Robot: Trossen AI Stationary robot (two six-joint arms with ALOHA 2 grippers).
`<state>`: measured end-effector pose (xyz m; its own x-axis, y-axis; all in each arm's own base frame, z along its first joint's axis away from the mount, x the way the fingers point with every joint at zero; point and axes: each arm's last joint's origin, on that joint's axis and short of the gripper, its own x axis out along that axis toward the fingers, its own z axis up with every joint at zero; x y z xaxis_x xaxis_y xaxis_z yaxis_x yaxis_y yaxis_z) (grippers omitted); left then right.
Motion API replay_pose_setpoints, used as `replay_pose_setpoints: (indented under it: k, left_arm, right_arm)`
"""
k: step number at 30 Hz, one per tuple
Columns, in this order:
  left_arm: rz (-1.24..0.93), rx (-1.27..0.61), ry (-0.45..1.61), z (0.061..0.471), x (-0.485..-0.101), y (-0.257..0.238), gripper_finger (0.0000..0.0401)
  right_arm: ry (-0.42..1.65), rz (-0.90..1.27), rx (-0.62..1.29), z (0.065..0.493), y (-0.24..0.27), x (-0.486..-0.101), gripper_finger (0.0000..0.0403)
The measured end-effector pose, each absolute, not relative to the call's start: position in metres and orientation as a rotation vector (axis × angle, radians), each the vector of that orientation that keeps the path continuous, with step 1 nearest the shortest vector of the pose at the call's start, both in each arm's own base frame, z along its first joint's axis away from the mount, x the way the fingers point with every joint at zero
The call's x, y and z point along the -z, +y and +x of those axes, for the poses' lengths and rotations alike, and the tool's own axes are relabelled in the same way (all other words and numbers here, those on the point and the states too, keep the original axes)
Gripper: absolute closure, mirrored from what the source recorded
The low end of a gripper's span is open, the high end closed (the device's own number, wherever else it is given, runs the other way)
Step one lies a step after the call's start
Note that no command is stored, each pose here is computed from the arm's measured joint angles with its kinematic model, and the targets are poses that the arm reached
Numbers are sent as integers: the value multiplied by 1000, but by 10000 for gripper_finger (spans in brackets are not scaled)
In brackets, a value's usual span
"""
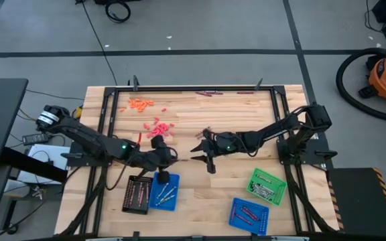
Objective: Sort crayons
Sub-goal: Put the pink crayon into the black bin
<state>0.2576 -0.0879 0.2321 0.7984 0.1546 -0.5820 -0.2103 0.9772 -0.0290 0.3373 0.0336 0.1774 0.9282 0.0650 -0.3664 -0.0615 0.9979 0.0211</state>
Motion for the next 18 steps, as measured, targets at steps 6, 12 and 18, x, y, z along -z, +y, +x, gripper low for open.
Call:
replay_pose_setpoints:
  k: [6,12,18]
  left_arm:
    - [-239,-150,704,232,-241,-96,372]
    - [-411,-102,819,210,-246,-102,372]
    - [-584,-49,946,193,-249,-107,371]
  right_arm:
    - [372,3,-32,338,22,-178,241]
    - [346,-11,-11,340,11,-180,241]
    - [315,-42,-20,341,5,-183,241]
